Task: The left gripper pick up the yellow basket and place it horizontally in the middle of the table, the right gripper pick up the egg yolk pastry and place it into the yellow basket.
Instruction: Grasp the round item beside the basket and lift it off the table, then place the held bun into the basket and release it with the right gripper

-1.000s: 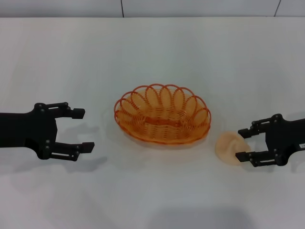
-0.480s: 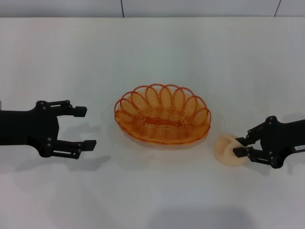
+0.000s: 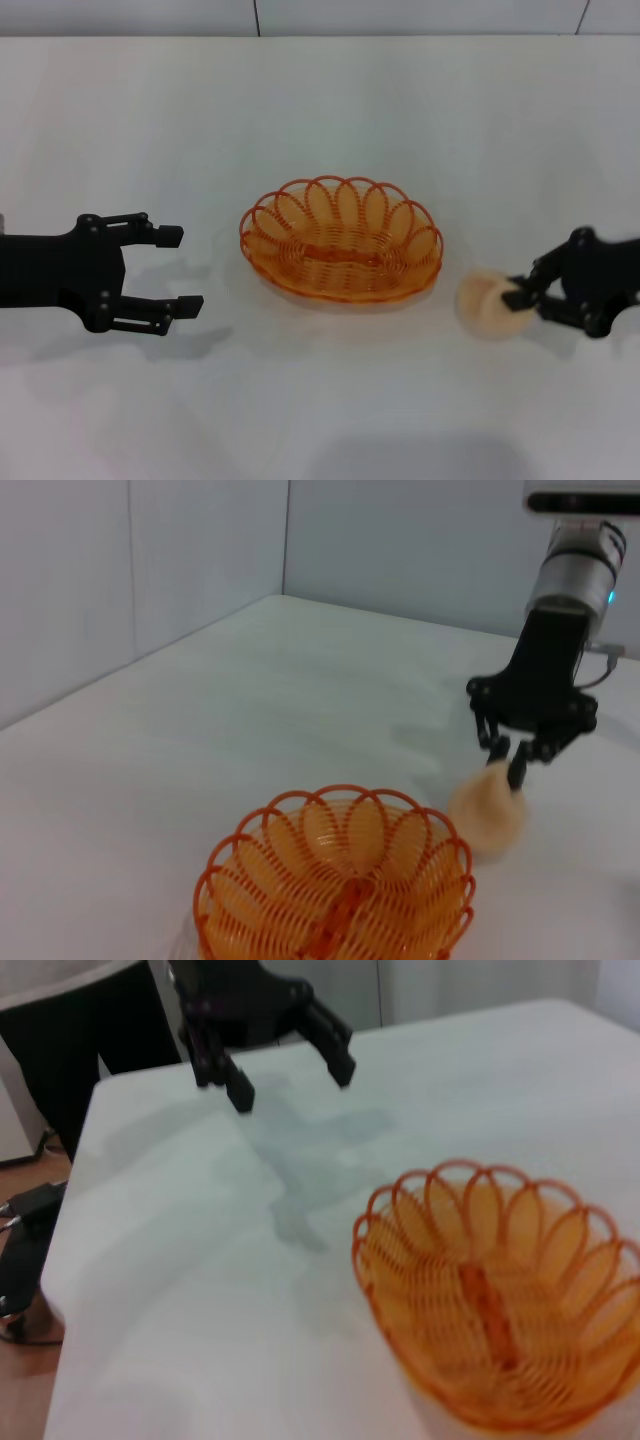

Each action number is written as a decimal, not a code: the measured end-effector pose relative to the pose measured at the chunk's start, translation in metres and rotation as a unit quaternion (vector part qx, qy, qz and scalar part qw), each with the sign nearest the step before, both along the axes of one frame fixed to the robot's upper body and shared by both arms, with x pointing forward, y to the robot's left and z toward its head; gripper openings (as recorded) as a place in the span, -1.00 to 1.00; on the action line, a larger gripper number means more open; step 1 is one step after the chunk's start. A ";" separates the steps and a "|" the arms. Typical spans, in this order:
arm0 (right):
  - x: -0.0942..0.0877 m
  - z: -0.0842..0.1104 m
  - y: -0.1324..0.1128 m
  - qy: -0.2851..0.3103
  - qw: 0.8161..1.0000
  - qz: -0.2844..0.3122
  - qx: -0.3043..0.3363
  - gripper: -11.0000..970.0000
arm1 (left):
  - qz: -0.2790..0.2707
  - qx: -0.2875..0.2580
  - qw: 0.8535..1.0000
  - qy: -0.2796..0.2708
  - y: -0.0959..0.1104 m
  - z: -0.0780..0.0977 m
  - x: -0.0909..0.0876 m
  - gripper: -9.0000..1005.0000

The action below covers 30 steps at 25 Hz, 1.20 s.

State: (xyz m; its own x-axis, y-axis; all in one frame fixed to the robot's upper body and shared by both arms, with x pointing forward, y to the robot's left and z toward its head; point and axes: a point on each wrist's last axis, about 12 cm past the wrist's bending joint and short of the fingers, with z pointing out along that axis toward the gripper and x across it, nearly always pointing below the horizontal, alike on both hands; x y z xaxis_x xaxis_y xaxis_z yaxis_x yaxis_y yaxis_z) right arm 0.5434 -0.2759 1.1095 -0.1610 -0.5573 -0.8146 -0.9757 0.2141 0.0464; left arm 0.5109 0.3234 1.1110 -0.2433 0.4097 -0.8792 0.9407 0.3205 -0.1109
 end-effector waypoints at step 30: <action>0.045 0.037 0.095 -0.097 0.992 0.009 0.081 -0.87 | -0.015 0.008 1.000 -0.012 -0.008 0.004 0.006 0.77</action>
State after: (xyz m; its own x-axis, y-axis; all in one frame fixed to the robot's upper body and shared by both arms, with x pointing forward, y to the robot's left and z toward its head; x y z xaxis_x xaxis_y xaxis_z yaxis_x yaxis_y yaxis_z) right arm 0.5887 -0.1812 1.1463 0.0165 -0.4180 -0.9083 -0.9732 0.2017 -0.1105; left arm 0.5165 0.3158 1.1146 -0.2090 0.4309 -0.8779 0.9523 0.2940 -0.0824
